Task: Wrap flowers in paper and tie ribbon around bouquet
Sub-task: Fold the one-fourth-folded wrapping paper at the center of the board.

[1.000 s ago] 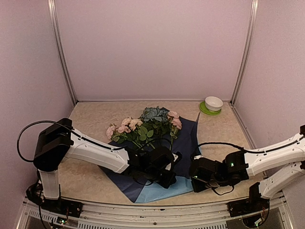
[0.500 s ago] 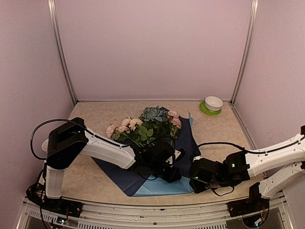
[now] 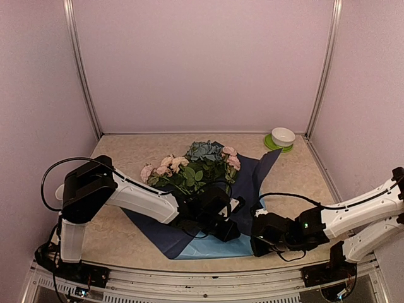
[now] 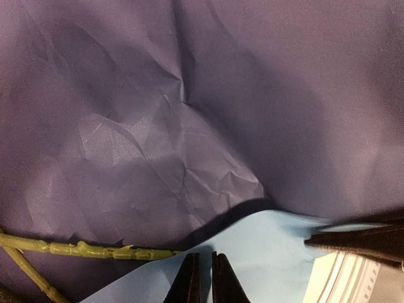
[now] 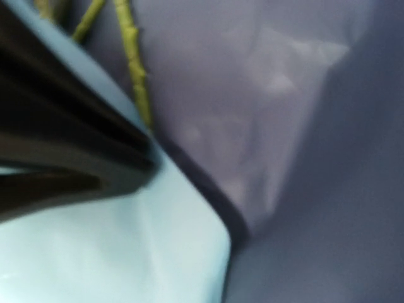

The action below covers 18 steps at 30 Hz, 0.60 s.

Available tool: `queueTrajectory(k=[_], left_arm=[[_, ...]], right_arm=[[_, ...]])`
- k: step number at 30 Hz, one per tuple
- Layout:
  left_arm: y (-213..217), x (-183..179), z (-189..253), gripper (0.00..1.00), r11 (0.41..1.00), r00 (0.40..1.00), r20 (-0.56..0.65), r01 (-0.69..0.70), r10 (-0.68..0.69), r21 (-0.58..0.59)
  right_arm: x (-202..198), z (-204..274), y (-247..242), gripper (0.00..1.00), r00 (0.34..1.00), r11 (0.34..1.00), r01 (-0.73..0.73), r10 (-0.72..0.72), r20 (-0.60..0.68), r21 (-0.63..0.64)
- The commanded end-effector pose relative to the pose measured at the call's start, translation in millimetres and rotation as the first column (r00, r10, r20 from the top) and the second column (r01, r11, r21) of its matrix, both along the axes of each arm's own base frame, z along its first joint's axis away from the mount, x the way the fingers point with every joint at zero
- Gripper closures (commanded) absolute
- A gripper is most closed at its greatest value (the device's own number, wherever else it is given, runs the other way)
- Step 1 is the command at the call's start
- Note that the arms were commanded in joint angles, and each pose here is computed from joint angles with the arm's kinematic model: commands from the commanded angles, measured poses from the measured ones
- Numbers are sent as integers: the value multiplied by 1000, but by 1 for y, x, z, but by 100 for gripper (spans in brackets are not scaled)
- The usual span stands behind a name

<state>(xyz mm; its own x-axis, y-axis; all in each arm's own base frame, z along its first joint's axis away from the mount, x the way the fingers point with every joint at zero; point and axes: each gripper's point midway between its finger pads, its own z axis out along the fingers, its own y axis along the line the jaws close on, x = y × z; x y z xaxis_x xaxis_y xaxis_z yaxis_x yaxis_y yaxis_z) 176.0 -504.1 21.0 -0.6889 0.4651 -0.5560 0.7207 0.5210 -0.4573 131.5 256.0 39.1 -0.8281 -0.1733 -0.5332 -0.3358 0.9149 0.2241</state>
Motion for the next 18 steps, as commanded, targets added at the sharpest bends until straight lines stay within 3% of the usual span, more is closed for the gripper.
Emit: queueTrajectory(k=[1,7,12,18], left_arm=[[27,-5,-35,91,994,999,-43,6,-1,113],[29,3,-39,90,995,998,-56,-8,14,104],[34,8,-42,90,995,997,-66,-20,27,99],[34,15,-37,89,997,997,-65,-30,35,68]], right_arm=[[7,12,4,100,998,993,18,-10,68,-120],[4,27,28,100,979,965,-91,131,153,-247],[-2,14,48,100,958,923,-187,248,146,-337],[-16,1,70,92,917,877,-311,378,127,-365]])
